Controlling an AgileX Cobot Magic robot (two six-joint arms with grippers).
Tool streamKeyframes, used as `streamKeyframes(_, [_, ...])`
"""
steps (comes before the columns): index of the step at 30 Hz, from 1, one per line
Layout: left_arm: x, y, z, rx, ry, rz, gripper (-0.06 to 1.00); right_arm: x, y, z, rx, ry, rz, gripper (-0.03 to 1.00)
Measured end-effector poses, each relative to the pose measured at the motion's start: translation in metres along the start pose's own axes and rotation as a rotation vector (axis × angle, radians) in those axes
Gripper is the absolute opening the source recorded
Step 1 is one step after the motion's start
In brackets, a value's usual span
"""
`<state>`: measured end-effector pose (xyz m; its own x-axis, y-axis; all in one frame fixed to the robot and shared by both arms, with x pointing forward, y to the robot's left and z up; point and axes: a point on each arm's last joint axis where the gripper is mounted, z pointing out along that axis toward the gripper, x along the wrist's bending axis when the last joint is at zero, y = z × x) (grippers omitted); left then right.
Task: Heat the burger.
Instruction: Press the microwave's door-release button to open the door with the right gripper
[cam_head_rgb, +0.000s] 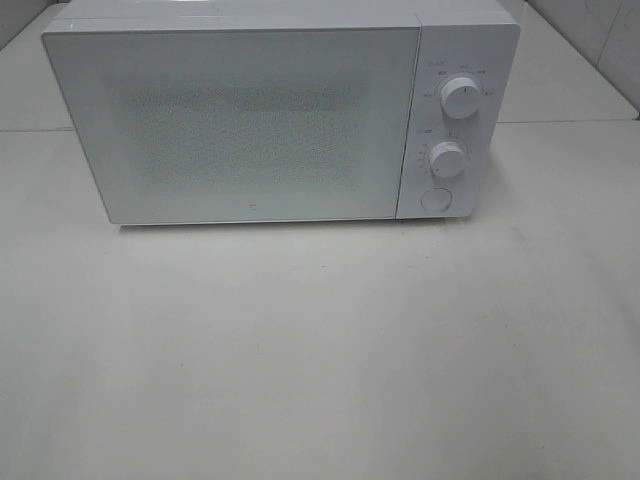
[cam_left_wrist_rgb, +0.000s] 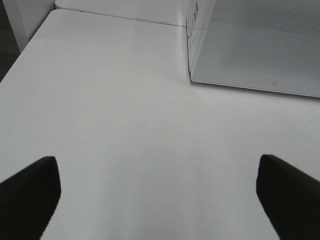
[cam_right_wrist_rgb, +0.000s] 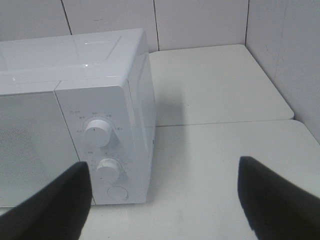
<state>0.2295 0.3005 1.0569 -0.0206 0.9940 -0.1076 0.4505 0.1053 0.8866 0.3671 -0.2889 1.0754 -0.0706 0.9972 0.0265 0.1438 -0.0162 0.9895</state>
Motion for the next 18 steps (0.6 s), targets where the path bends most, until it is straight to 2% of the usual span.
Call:
streamKeyframes(5, [0.000, 0.000, 0.000, 0.000, 0.000, 0.000, 0.99, 0.000, -0.017, 0.026, 0.002, 0.005, 0.000, 0.77])
streamKeyframes(18, [0.000, 0.000, 0.000, 0.000, 0.000, 0.000, 0.99, 0.000, -0.030, 0.064, -0.014, 0.011, 0.071, 0.77])
